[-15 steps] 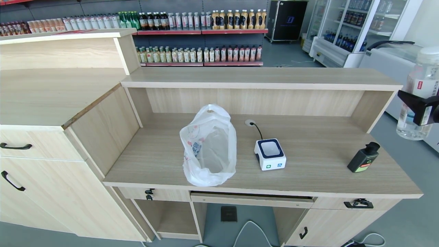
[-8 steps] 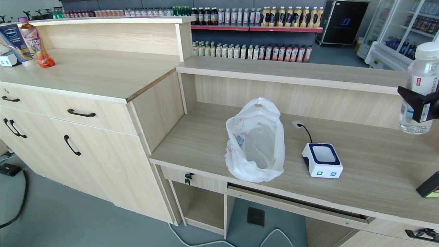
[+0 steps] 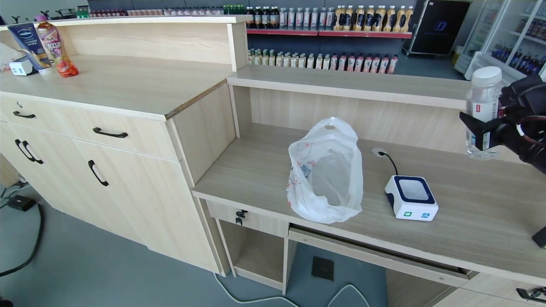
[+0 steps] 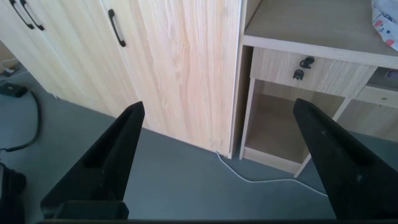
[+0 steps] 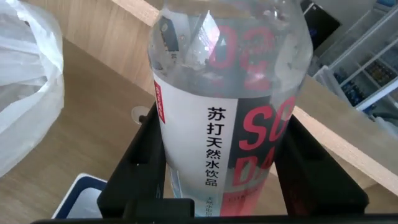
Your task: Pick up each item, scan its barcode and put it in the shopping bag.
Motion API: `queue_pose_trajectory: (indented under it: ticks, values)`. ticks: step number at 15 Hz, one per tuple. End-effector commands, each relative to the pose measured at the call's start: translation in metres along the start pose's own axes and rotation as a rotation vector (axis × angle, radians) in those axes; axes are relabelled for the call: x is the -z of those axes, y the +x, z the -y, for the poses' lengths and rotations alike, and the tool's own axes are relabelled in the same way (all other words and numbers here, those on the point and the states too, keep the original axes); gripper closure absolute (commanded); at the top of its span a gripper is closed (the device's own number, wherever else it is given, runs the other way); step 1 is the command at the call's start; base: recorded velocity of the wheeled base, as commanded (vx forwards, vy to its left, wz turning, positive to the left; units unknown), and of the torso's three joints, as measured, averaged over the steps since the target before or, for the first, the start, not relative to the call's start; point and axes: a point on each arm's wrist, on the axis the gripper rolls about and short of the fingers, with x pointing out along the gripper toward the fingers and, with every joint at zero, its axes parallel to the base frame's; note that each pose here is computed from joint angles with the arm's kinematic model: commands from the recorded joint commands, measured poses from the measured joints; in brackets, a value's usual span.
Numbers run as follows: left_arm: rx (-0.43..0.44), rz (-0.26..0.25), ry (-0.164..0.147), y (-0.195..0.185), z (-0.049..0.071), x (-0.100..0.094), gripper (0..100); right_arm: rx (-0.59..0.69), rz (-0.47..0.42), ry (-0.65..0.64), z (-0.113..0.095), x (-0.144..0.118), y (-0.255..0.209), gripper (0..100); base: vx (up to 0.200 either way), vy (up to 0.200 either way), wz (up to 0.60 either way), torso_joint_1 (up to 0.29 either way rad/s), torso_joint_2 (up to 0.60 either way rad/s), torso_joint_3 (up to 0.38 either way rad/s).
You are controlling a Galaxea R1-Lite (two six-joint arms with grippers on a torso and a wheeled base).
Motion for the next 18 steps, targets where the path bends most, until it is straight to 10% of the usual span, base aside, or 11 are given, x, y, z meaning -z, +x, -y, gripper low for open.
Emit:
queue_pose_trajectory:
  ticks: [1,18]
  values:
    - [-0.001,0.000,0.000,0.000,0.000,0.000,0,-0.063,-0.042,-0.019,-0.019,0.026,0.019,100,0.000,0.000,0.00,0.000,0.00,0.000]
    - [-0.001,0.000,0.000,0.000,0.000,0.000,0,-0.252,0.102,-0.224,-0.066,0.065,0.047,100,0.000,0.000,0.00,0.000,0.00,0.000]
